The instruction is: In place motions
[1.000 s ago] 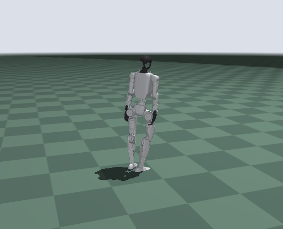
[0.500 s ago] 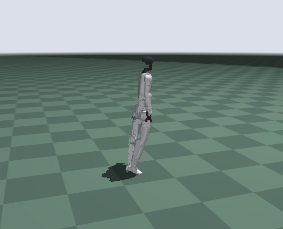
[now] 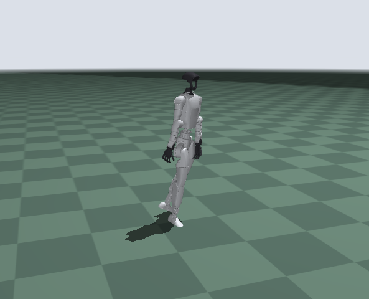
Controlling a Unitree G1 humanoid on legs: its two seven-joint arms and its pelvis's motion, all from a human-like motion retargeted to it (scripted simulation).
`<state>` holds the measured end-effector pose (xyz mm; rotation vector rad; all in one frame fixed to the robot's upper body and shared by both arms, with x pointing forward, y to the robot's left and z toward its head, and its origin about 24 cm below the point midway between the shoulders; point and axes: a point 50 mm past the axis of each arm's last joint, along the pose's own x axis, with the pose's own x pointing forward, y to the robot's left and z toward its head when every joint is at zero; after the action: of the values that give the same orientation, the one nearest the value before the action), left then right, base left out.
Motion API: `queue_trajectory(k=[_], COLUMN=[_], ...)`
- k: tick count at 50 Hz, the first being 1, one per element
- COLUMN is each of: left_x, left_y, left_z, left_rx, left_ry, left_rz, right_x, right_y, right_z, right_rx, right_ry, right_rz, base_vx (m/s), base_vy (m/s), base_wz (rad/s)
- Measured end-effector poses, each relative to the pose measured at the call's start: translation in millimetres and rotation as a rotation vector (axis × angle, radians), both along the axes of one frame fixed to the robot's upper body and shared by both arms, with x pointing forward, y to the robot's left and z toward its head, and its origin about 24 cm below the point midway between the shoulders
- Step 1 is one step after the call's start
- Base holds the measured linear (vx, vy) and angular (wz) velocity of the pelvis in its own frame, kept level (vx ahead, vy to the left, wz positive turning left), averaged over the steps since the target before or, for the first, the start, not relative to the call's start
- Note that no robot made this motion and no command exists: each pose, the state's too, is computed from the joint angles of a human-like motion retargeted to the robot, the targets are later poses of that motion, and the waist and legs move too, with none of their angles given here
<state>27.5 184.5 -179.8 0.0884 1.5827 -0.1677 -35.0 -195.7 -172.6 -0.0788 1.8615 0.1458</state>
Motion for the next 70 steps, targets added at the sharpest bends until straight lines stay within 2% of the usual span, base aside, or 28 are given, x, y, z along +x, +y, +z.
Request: queue_trajectory(k=[6,12,21,32,37,46,55,62,70], left_x=[23.1,24.9,-10.1,-14.2,-8.4,9.2,42.7,15.4,-22.5], left_y=[-11.4,-26.6,-26.8,-23.9,-15.7,14.1,27.3,20.1,34.0], left_z=[0.0,-0.4,-0.9,-1.7,-1.2,2.4,8.0,3.2,4.4], left_rx=[0.036,-0.042,-0.104,-0.099,-0.078,0.024,0.062,0.077,0.132], left_ry=[-0.130,-0.133,0.081,0.061,0.041,0.000,-0.146,-0.064,0.044], left_rz=[-0.021,-0.023,-0.127,-0.074,-0.070,-0.150,-0.126,0.095,0.236], right_x=[7.1,33.3,54.7,40.3,41.7,18.7,10.4,-16.9,-52.6], right_y=[5.0,5.7,19.7,8.1,9.4,16.2,-5.7,-29.9,-31.6], right_z=[-2.1,-4.8,-7.5,-6.2,-6.4,-5.6,-2.6,4.6,14.2], right_rx=[0.038,0.066,0.110,0.065,0.055,0.079,0.055,-0.055,-0.067], right_ry=[-0.023,-0.102,-0.203,-0.143,-0.156,-0.091,-0.070,0.004,0.138], right_rz=[0.058,0.148,0.149,0.211,0.155,0.086,0.138,0.139,0.026], base_vx=[-0.14,-0.16,0.04,0.08,0.01,0.05,0.21,0.46,0.50], base_vy=[0.15,0.11,-0.01,-0.12,-0.27,-0.39,-0.41,-0.22,-0.21], base_wz=[-1.32,-1.42,-0.55,-0.22,0.58,2.13,2.79,3.83,3.41])
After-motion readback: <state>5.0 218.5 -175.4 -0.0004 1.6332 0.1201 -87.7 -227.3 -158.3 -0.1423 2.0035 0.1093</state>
